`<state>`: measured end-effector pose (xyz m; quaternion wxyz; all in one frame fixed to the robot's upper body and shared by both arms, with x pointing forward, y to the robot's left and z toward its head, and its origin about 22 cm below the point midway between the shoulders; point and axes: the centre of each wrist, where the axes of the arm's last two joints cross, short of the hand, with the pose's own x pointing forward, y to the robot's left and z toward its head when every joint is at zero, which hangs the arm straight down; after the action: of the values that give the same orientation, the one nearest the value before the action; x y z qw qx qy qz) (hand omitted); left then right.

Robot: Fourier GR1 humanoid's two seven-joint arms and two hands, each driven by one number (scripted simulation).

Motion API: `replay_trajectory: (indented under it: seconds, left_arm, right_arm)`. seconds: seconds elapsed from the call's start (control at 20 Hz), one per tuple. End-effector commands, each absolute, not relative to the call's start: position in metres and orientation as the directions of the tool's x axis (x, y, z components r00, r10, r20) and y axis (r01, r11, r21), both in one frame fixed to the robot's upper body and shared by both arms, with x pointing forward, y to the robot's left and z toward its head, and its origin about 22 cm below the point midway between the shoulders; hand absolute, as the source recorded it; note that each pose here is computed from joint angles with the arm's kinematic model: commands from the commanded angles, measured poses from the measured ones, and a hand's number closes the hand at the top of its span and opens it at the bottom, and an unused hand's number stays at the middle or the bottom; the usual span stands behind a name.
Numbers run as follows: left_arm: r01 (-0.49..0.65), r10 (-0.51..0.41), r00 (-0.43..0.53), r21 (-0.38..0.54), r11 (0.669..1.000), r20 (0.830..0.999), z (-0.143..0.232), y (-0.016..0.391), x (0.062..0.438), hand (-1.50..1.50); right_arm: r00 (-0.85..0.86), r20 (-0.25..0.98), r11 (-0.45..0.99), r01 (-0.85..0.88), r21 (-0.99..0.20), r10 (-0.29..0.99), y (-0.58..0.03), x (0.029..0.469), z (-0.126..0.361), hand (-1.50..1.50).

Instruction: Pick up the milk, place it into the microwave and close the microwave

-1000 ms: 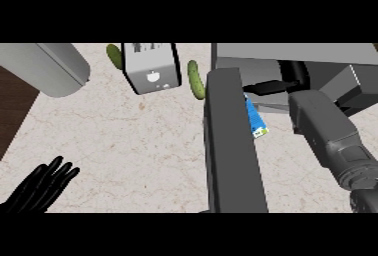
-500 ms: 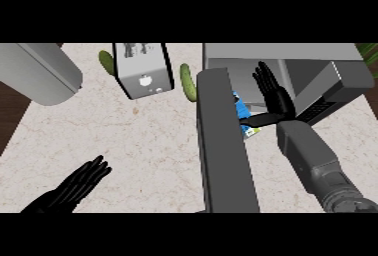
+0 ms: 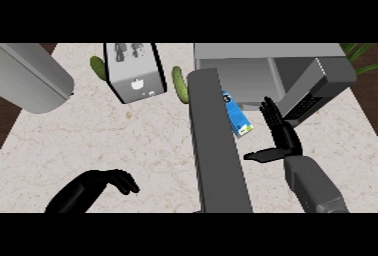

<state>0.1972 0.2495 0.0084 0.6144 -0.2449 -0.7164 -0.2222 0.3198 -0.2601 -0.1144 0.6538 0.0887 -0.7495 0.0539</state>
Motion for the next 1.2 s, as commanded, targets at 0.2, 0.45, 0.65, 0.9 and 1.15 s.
replay_trajectory:
  seconds: [0.2, 0.45, 0.65, 0.9, 1.15]
  left_arm:
    - [0.644, -0.034, -0.146, 0.121, 0.755, 0.989, -0.004, 0.206, 0.227, 1.50]
    - [0.691, -0.090, -0.185, 0.195, 0.696, 0.979, -0.005, 0.187, 0.247, 1.50]
    - [0.722, -0.093, -0.186, 0.200, 0.663, 0.978, -0.027, 0.165, 0.246, 1.50]
    - [0.709, -0.094, -0.232, 0.235, 0.665, 0.968, -0.043, 0.127, 0.249, 1.50]
    - [0.762, -0.077, -0.245, 0.241, 0.601, 0.966, -0.049, 0.090, 0.242, 1.50]
  right_arm:
    - [-0.135, 0.990, 0.990, -0.139, 0.024, -0.043, -0.316, 0.253, -0.139, -1.50]
    - [-0.161, 0.986, 0.994, -0.110, 0.025, -0.043, -0.368, 0.207, -0.133, -1.50]
    - [-0.190, 0.980, 0.994, -0.101, 0.044, -0.063, -0.394, 0.176, -0.118, -1.50]
    - [-0.196, 0.975, 0.987, -0.145, 0.073, -0.101, -0.404, 0.150, -0.098, -1.50]
    - [-0.279, 0.953, 0.982, -0.175, 0.068, -0.116, -0.409, 0.140, -0.070, -1.50]
